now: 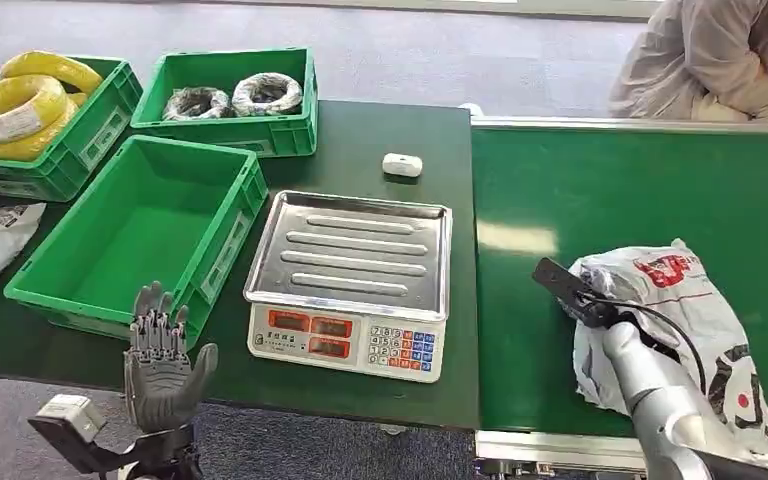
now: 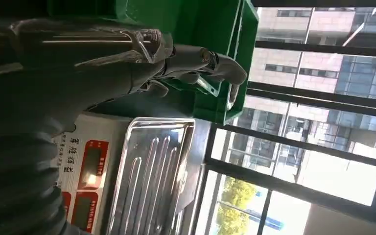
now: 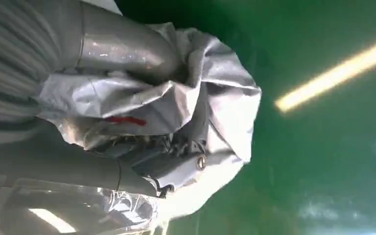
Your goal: Moved the parcel from conveyor to table for the left to box.
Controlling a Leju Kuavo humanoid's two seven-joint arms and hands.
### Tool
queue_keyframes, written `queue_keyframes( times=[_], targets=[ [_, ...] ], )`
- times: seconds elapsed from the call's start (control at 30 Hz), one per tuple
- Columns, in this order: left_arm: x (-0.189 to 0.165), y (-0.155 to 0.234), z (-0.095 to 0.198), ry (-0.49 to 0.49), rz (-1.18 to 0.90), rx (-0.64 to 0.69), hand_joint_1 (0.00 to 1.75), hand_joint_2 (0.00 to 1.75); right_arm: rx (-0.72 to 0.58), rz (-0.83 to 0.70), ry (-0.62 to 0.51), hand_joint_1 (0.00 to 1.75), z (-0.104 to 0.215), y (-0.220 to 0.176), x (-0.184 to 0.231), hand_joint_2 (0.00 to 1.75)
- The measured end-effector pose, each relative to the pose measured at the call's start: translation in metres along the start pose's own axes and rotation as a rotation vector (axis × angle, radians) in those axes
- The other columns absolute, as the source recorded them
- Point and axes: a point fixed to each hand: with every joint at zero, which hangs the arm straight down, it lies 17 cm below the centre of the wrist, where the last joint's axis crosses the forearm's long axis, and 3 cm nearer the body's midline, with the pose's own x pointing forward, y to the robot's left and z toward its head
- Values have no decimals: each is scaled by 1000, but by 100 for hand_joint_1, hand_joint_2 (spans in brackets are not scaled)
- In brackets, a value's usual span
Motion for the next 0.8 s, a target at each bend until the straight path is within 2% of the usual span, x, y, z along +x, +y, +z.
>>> queue_keyframes(
  times=[0.17, 0.37, 0.63, 0.7, 0.8],
  targets=[
    [6, 5, 0, -10, -2, 25, 0, 175, -144, 30, -29, 175, -5, -35, 19, 175],
    [9, 6, -1, -18, 0, 35, 0, 175, -227, 59, -37, 175, -6, -58, 31, 175],
    [17, 8, -4, -37, -4, 55, 0, 175, -461, 155, -33, 175, 6, -116, 51, 175],
    [19, 8, -4, -40, -2, 60, 0, 175, -582, 173, -64, 175, 18, -142, 68, 175],
    [18, 3, -5, -34, 7, 55, 0, 175, -741, 170, -218, 175, 48, -175, 130, 175]
  ],
)
